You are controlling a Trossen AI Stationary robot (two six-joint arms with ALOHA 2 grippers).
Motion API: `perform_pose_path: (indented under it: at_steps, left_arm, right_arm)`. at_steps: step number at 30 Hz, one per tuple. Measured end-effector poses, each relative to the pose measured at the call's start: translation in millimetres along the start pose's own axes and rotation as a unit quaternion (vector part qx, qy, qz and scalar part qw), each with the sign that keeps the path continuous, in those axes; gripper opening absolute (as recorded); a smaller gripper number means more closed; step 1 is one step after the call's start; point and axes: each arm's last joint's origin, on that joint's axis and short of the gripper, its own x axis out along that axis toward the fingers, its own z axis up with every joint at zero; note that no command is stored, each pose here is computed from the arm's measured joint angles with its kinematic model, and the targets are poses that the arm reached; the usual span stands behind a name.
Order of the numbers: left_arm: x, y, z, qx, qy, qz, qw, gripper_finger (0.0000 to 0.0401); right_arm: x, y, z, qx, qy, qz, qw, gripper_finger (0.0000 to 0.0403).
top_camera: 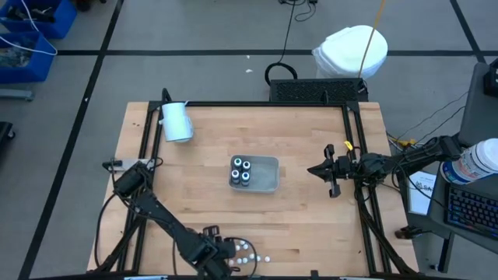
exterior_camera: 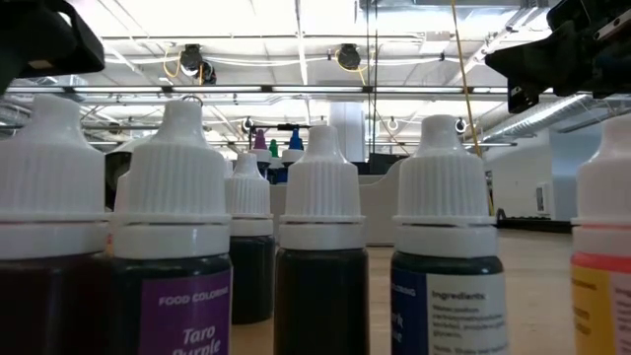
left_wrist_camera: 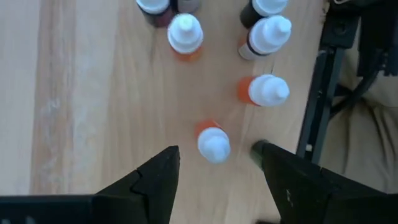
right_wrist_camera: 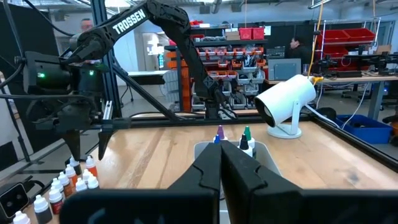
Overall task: Pick & Place food coloring
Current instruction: Put the small orange food coloring bottle into the gray bin
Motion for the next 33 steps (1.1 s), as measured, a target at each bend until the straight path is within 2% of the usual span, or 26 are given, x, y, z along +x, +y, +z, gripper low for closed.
perform_pose_path:
  at_steps: [33]
  left_arm:
    - [4.6, 6.6, 6.9, 0.044, -0.006, 0.014, 0.999, 0.0232]
  right_arm:
    - [0.0, 0.0, -0.1, -0.002, 0.000, 0.000, 1.000, 0.0000]
